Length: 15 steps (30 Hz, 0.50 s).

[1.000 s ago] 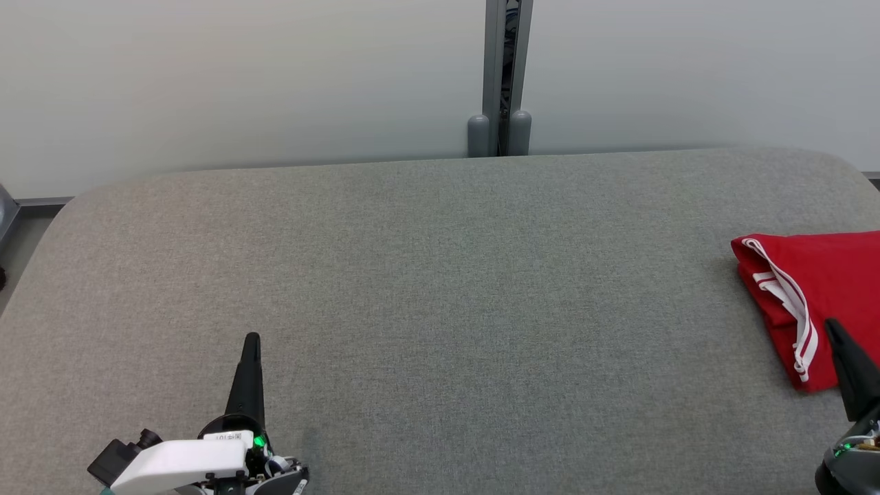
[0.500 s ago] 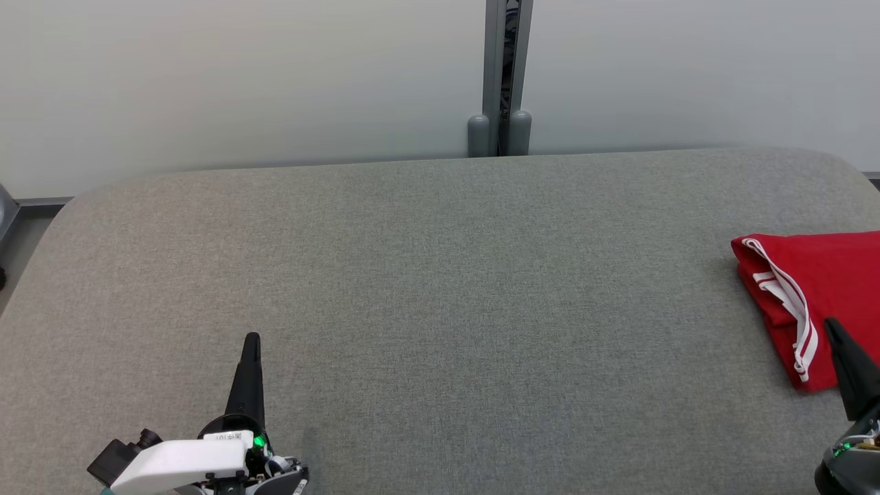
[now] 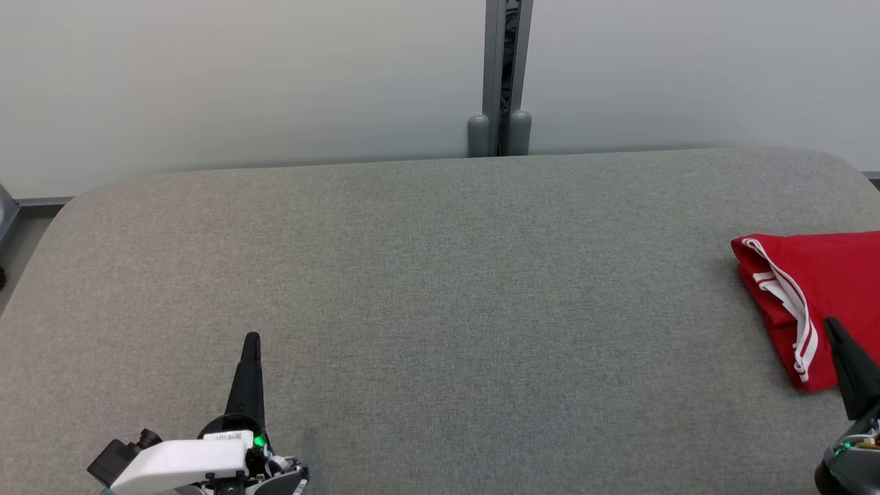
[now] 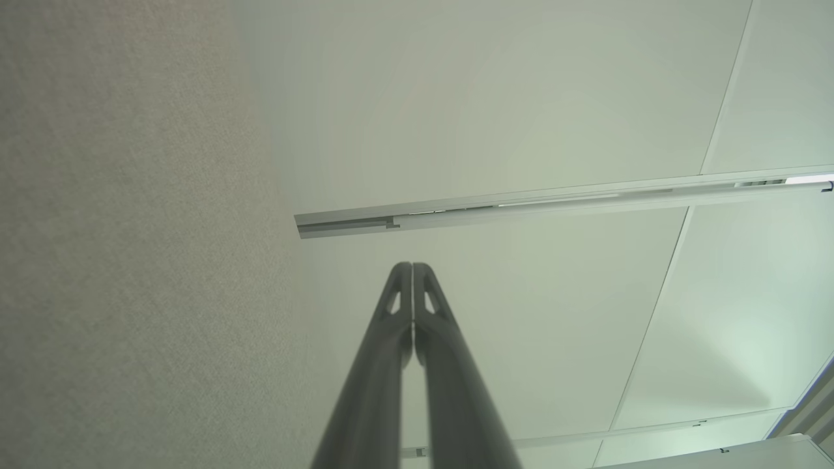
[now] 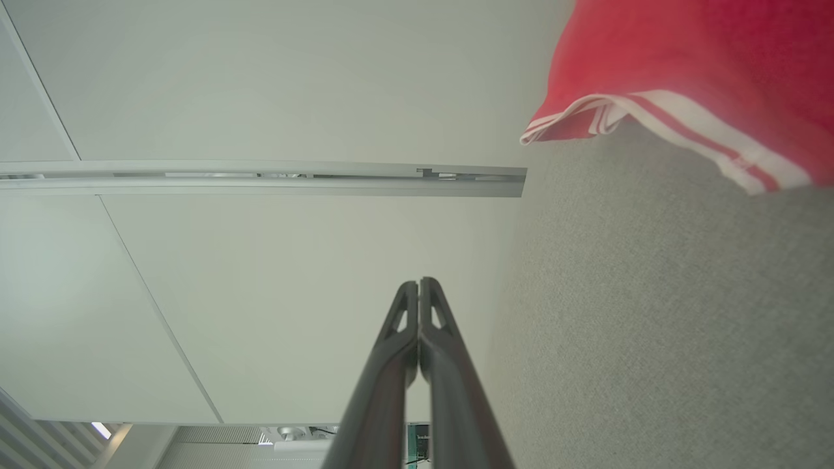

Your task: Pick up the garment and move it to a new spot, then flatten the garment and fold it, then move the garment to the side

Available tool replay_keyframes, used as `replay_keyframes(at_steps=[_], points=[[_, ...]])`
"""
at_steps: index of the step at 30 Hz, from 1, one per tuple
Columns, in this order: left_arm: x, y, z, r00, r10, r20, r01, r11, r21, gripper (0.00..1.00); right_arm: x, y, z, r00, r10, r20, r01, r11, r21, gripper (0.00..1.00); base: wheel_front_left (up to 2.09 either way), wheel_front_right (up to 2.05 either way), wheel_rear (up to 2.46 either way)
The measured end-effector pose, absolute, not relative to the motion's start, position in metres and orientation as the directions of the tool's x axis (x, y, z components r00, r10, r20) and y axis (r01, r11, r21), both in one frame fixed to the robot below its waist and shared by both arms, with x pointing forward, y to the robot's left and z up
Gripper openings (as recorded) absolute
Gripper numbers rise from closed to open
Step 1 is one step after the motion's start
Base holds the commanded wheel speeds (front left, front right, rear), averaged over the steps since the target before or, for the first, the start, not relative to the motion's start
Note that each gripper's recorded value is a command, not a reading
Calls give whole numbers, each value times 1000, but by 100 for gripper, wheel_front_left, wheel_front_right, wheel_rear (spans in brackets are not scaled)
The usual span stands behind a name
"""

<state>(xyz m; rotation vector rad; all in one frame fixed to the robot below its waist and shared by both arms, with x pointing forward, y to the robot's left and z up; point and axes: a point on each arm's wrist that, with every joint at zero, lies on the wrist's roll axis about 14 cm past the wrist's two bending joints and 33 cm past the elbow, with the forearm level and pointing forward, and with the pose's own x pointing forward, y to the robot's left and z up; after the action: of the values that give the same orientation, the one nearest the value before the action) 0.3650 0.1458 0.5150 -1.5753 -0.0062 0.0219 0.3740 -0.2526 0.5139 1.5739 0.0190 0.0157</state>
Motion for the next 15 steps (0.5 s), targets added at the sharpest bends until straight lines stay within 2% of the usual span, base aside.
replay_keyframes(at_steps=[15], points=[[365,146,515,1000,18,-10,-10,-5,-1000,0,374,-253,514,1000,21,-1,1,-5,1000,0,0,0,0]])
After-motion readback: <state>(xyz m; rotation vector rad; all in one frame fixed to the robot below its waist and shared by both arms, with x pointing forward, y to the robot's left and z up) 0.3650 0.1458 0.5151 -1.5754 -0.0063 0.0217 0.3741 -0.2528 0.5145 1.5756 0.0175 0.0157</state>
